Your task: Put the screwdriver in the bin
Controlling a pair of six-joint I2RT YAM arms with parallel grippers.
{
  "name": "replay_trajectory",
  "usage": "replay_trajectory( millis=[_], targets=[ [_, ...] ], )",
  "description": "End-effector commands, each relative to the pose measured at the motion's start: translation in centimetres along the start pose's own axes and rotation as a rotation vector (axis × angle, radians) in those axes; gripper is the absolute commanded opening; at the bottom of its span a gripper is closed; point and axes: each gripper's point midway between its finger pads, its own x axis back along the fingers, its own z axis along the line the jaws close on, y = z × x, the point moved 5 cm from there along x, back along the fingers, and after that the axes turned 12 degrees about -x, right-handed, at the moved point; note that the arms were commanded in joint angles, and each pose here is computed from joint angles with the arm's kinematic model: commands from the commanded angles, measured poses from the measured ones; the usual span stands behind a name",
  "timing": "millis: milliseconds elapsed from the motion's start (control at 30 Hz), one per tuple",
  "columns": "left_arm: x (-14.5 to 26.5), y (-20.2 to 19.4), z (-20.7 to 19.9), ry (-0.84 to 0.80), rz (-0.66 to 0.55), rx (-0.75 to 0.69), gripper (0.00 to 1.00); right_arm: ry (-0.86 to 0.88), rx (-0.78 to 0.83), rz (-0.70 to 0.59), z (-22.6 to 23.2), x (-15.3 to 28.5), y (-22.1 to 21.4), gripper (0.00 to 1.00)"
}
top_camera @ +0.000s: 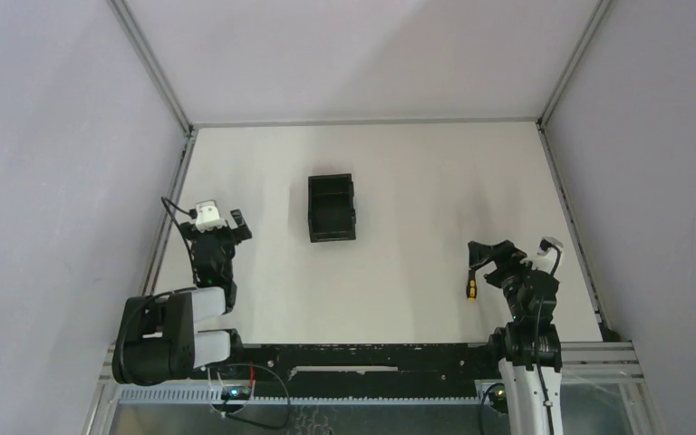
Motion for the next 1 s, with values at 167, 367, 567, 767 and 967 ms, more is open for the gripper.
replay_trajectory(
  millis=[167, 367, 567, 767, 967],
  targets=[
    [-1.1, 2.5, 0.2, 0.013, -0.079, -0.003, 1.0, 0.152, 0.03, -0.009, 5.6, 1.1, 3.3, 1.0],
    [-1.1, 2.6, 0.2, 0.013, -0.083, -0.003, 1.0, 0.056, 0.151, 0.186, 11.0, 1.1, 7.4, 0.84],
    [-1.1, 2.5, 0.2, 0.012, -0.08, -0.002, 1.0, -0.634, 0.33, 0.519, 6.3, -1.8, 5.7, 0.92],
    [-1.1, 2.5, 0.2, 0.014, -0.081, -0.003, 1.0, -0.819, 0.274, 0.721, 0.8, -2.3, 0.5, 0.93],
    [-1.1, 2.5, 0.2, 0.012, -0.079, -0.004, 1.0, -0.86, 0.216, 0.889, -4.0, -3.9, -3.9, 0.84]
  ],
)
